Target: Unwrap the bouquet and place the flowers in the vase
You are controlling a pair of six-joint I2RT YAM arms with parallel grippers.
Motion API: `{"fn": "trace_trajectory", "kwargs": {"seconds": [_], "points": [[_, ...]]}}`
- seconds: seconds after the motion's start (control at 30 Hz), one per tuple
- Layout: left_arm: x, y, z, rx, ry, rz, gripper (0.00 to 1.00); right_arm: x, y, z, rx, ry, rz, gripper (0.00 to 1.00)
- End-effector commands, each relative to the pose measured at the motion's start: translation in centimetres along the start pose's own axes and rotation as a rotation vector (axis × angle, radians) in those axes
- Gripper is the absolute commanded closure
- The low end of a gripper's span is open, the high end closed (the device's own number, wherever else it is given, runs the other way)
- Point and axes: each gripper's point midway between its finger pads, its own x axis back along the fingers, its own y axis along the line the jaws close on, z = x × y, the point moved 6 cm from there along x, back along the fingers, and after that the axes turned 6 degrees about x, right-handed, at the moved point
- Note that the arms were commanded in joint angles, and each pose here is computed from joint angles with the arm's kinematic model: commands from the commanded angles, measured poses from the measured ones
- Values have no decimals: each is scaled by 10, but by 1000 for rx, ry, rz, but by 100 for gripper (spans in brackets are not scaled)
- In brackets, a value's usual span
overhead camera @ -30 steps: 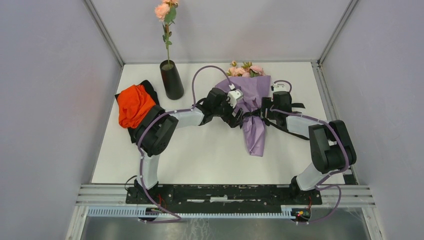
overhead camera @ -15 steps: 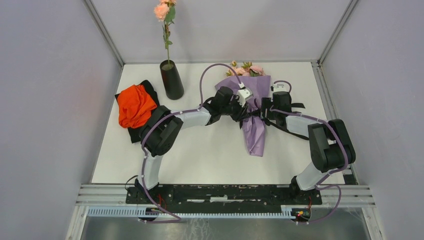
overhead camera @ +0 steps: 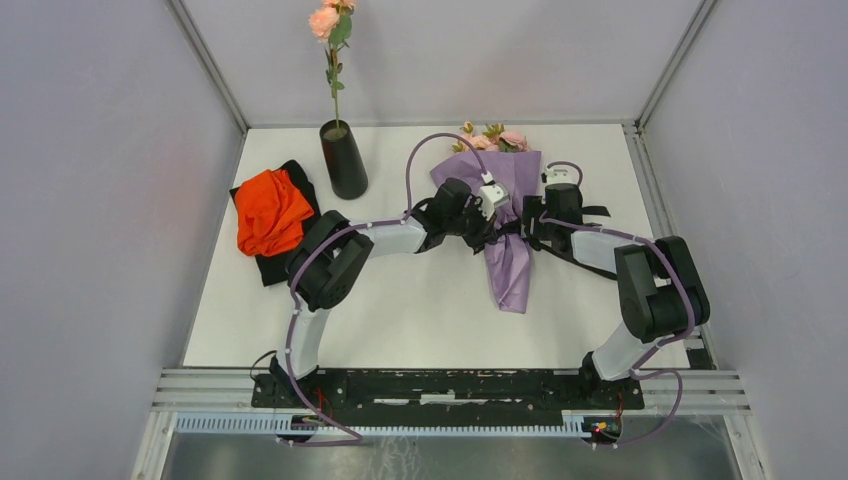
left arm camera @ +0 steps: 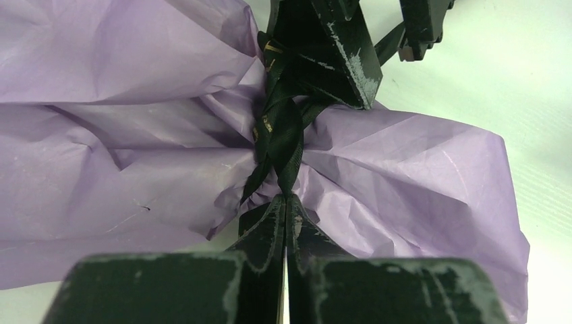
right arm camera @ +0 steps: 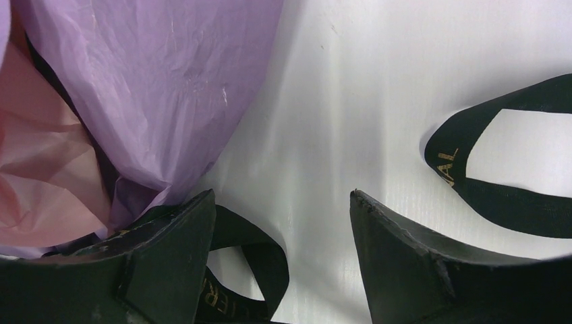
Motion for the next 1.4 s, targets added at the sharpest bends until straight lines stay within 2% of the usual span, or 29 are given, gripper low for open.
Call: {"fn": "trace_trajectory", "kwargs": {"seconds": [0.0, 0.3, 0.47, 0.63, 0.83, 1.1, 1.37], "points": [[7, -2, -19, -36, -37, -24, 98, -2, 3, -3, -7, -22, -13, 22], [37, 8, -40, -72, -64, -187, 98, -4, 4, 1, -13, -13, -19, 22], [48, 10, -42, -56, -77, -218, 98, -3, 5, 0, -15, -20, -25, 22], [73, 19, -44, -20, -103, -340, 98, 1, 9, -11, -33, -45, -59, 22], [122, 22, -45, 98, -150, -455, 98, 19, 11, -34, -60, -127, -86, 24], [199, -5, -100, 79, -306, -559, 98, 37, 19, -65, -70, -209, -139, 24], [276, -28, -122, 90, -423, -696, 98, 31, 31, -64, -45, -190, -152, 24]]}}
